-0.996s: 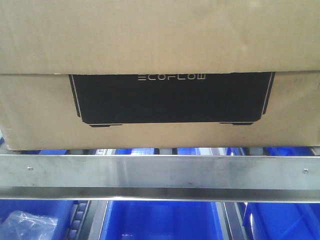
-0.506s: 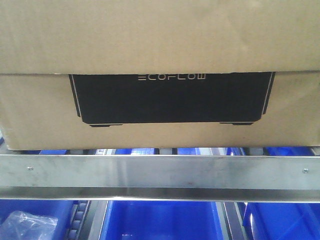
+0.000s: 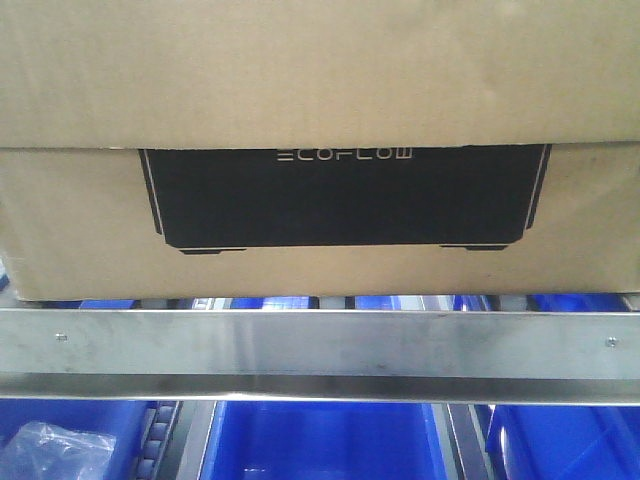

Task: Grab box from left shelf to table start

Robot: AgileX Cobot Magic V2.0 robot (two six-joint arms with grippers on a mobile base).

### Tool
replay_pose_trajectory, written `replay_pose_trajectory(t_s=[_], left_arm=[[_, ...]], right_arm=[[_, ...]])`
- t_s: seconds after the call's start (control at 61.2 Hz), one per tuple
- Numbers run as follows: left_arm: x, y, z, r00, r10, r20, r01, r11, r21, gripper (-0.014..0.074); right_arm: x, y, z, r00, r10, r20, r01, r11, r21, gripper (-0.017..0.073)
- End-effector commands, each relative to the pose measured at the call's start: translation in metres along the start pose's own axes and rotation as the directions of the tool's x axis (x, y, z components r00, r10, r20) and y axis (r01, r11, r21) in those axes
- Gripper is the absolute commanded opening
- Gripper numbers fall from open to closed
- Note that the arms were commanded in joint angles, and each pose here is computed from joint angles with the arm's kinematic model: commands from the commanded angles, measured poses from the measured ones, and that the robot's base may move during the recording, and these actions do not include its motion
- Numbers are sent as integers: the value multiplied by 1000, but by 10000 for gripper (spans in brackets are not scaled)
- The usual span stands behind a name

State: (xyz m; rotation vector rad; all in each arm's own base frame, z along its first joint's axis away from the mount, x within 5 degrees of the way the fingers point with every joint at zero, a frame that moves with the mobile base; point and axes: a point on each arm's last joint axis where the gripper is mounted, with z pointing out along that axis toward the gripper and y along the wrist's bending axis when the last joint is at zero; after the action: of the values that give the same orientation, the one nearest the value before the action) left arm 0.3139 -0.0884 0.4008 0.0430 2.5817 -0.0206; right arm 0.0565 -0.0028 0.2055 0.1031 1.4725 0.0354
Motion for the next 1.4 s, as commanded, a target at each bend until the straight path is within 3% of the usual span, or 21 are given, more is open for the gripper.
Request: replay_pose_trajectory(t_s=[0.0,0.686,1.094,1.29,1.388], left_arm=[[-6,2,-24,995,-17,103,15,1000,23,-85],[-6,2,-24,995,-17,103,15,1000,24,-85],[-6,2,-24,995,-17,103,15,1000,23,-85],[-6,2,-24,995,-17,103,15,1000,23,-85],[-6,2,-24,995,-17,103,15,1000,24,-85]], right_arm=[[-10,0,-1,995,-15,98,15,1000,2,18],[-14,0,-1,991,-15,129,15,1000,1,18],[-62,7,-14,998,-27,-51,27,1000,-12,18],[-97,14,-27,999,54,-8,-54,997,-53,18],[-105,19,-33,990,84,-109,-93,992,-83,18]])
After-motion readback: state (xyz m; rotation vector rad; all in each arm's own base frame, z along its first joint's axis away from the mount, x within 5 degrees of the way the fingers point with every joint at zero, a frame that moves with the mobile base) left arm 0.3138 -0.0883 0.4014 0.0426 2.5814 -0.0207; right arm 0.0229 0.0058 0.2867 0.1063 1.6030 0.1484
